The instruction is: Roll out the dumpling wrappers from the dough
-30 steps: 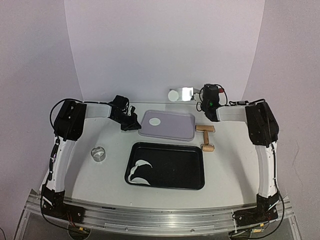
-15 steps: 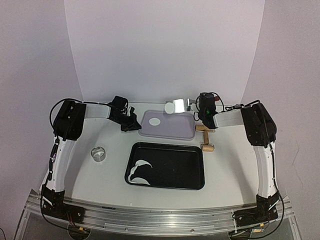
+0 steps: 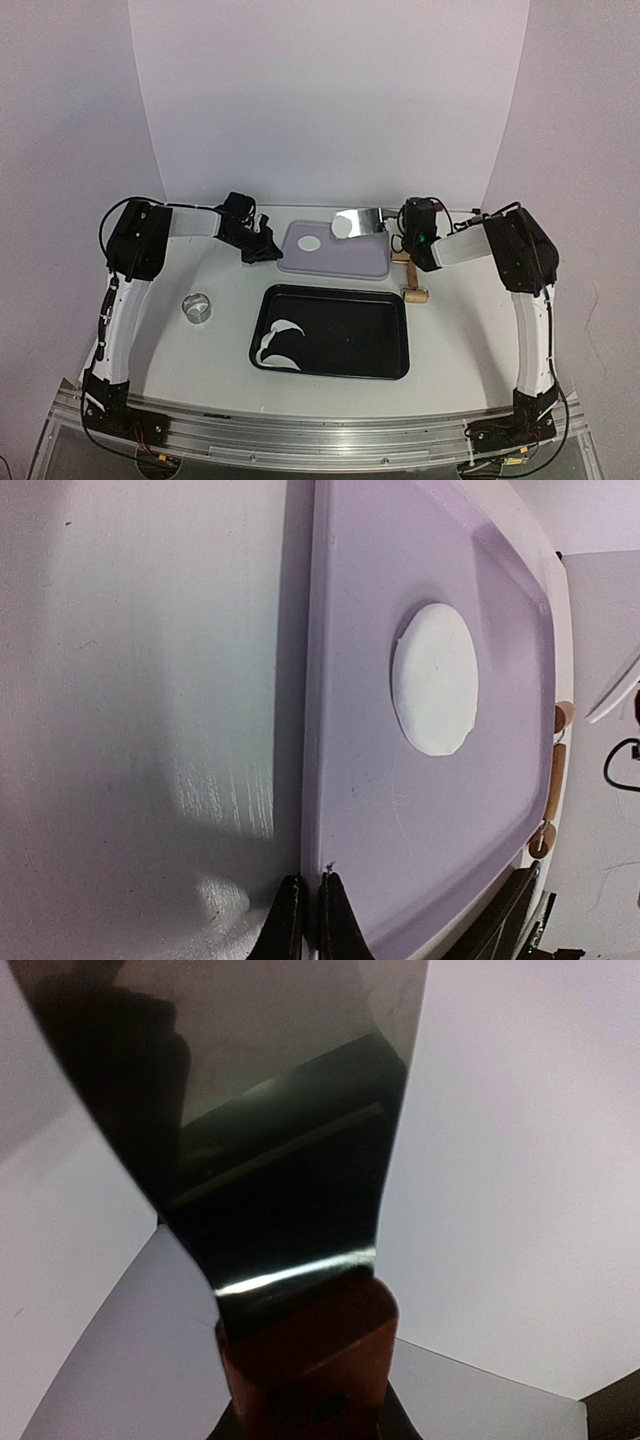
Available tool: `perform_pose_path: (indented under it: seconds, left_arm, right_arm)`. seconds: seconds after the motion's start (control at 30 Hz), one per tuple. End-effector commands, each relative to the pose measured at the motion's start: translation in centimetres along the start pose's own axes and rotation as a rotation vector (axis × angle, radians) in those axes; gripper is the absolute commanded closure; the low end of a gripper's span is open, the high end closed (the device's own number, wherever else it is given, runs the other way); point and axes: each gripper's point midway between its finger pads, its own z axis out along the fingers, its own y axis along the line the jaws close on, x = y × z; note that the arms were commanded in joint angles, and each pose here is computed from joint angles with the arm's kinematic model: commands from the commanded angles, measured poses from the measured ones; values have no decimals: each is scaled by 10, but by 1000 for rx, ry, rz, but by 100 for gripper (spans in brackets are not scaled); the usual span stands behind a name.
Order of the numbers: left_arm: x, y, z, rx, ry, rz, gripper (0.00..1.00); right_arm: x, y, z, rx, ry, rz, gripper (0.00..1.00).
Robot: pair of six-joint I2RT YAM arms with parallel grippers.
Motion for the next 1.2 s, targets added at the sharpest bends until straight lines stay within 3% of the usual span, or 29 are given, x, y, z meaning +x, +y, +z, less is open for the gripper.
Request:
perform_pose_path:
  seconds: [0.0,0.17,0.37,0.53,0.6,0.7,0.77,0.93,1.0,1.1,1.17]
  left_arm:
    - [41,33,1,-60,137,-159,100]
    - [49,38,-2,-45,152,-204,100]
    - [60,42,-1,-38,173,-238,100]
    - [63,41,1,-22,184,-270,100]
    - [65,42,4,-10,194,-293,100]
    - [65,40,5,6,198,-305,100]
    - [65,39,3,10,200,-306,100]
    - [64,42,5,16,199,-319,100]
    - [64,42,6,22,200,-322,100]
    - [56,35,4,40,190,-290,100]
    - [46,28,1,47,169,-247,100]
  right_arm:
    - [2,13,-11,15,-13,-174,100]
    - [32,-52,6,109,65,-52,100]
    - [6,33,-8,-19,-15,-204,100]
    - [34,-51,9,110,77,-41,100]
    - [32,-38,7,86,78,-60,100]
    - [10,34,-9,-22,8,-195,100]
    - [13,41,-12,-33,11,-210,100]
    - [44,-78,2,150,107,2,100]
    - [34,-55,-2,114,84,-26,100]
    - [4,36,-14,-18,2,-203,100]
    - [1,36,-13,-10,12,-203,100]
